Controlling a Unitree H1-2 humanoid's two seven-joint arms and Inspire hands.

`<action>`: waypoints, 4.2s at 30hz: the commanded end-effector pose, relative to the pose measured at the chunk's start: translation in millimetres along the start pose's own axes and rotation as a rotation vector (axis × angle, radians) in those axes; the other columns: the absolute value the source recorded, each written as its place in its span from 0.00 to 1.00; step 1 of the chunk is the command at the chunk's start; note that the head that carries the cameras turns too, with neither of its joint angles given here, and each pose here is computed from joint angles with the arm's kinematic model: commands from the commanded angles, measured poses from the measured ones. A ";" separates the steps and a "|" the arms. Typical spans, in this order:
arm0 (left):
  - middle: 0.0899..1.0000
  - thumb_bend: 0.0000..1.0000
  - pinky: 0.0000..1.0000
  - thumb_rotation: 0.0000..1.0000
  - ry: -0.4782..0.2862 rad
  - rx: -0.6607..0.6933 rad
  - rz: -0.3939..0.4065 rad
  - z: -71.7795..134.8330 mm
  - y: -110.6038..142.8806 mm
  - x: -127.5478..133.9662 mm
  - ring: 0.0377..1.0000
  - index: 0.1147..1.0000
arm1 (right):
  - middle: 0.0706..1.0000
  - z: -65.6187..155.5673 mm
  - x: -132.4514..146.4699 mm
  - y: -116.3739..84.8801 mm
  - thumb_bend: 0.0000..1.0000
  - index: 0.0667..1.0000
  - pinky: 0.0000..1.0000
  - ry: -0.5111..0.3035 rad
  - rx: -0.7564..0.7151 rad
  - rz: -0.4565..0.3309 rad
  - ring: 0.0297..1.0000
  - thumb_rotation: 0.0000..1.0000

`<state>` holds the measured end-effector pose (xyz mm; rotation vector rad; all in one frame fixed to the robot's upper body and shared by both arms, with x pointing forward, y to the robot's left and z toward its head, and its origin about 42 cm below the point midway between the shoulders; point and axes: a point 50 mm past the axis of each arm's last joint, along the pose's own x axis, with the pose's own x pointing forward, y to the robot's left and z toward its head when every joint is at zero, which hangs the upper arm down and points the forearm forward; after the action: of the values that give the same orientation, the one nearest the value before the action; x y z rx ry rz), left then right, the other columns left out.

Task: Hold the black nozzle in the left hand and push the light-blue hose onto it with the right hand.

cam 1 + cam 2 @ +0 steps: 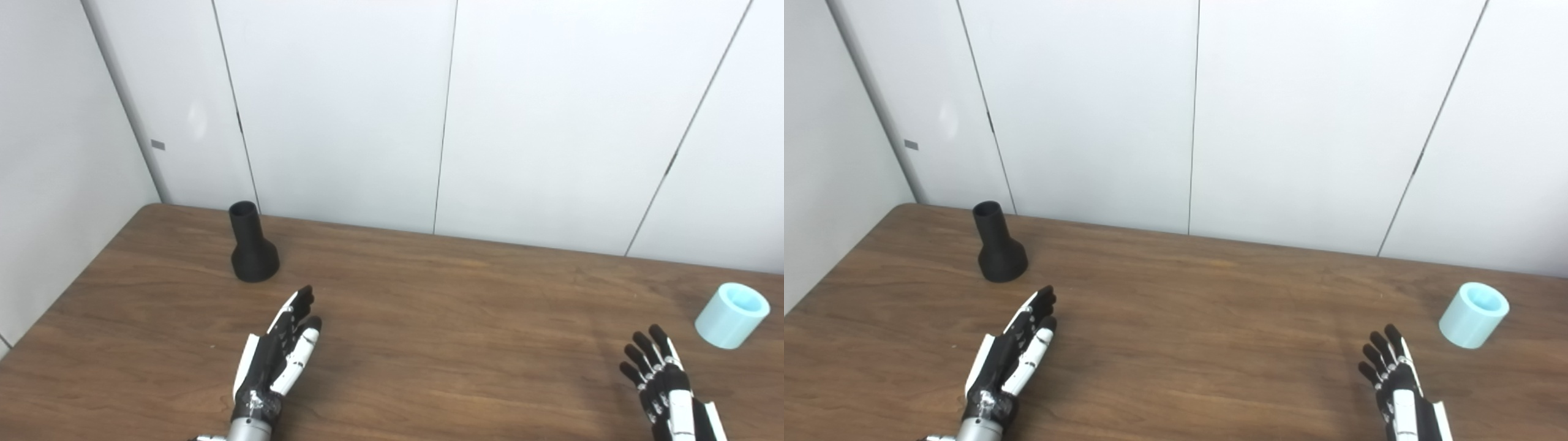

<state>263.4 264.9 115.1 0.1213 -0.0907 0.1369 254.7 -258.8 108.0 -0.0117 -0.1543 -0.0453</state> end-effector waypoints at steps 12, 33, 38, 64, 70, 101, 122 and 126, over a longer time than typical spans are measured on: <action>0.79 0.84 0.72 0.07 -0.220 0.377 0.330 68.2 76.6 36.6 0.77 0.80 | 0.92 -31.1 -23.7 -5.4 0.49 0.96 0.87 0.125 -0.004 -0.008 0.90 1.00; 0.98 0.89 1.00 0.41 -0.050 0.641 0.387 94.9 151.4 128.2 1.00 0.85 | 0.92 -30.8 -19.7 -1.4 0.42 0.97 0.76 0.114 -0.040 0.016 0.88 0.90; 0.97 0.95 1.00 0.48 -0.015 0.883 0.307 88.8 146.9 152.7 1.00 0.85 | 0.91 -30.6 -19.1 -1.9 0.41 0.94 0.76 0.115 -0.044 0.021 0.88 0.86; 0.95 1.00 1.00 0.58 0.055 1.011 0.168 103.3 116.5 196.9 1.00 0.85 | 0.87 -29.2 -20.0 -2.3 0.38 0.91 0.72 0.108 -0.094 0.039 0.84 0.86; 0.95 1.00 1.00 0.58 0.101 1.046 0.146 105.7 108.8 206.7 1.00 0.87 | 0.87 -28.8 -20.3 -2.0 0.39 0.91 0.71 0.113 -0.079 0.038 0.83 0.86; 0.90 0.97 1.00 0.51 0.265 1.120 0.098 71.2 99.3 223.2 0.96 0.80 | 0.87 -23.8 -22.4 -4.0 0.44 0.89 0.74 0.115 -0.101 0.048 0.85 0.84; 0.82 0.95 0.94 0.48 0.173 1.071 0.071 71.5 83.5 221.0 0.90 0.79 | 0.86 -19.3 -24.8 -1.0 0.46 0.90 0.74 0.124 -0.083 0.043 0.84 0.86; 0.84 0.99 0.97 0.49 0.164 1.063 0.071 72.9 81.0 220.4 0.92 0.85 | 0.85 -19.6 -24.8 -1.6 0.43 0.91 0.75 0.123 -0.084 0.044 0.84 0.86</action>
<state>454.9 364.1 192.5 1.1664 0.2327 0.2168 253.0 -258.8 110.9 -0.1080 -0.1298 0.0008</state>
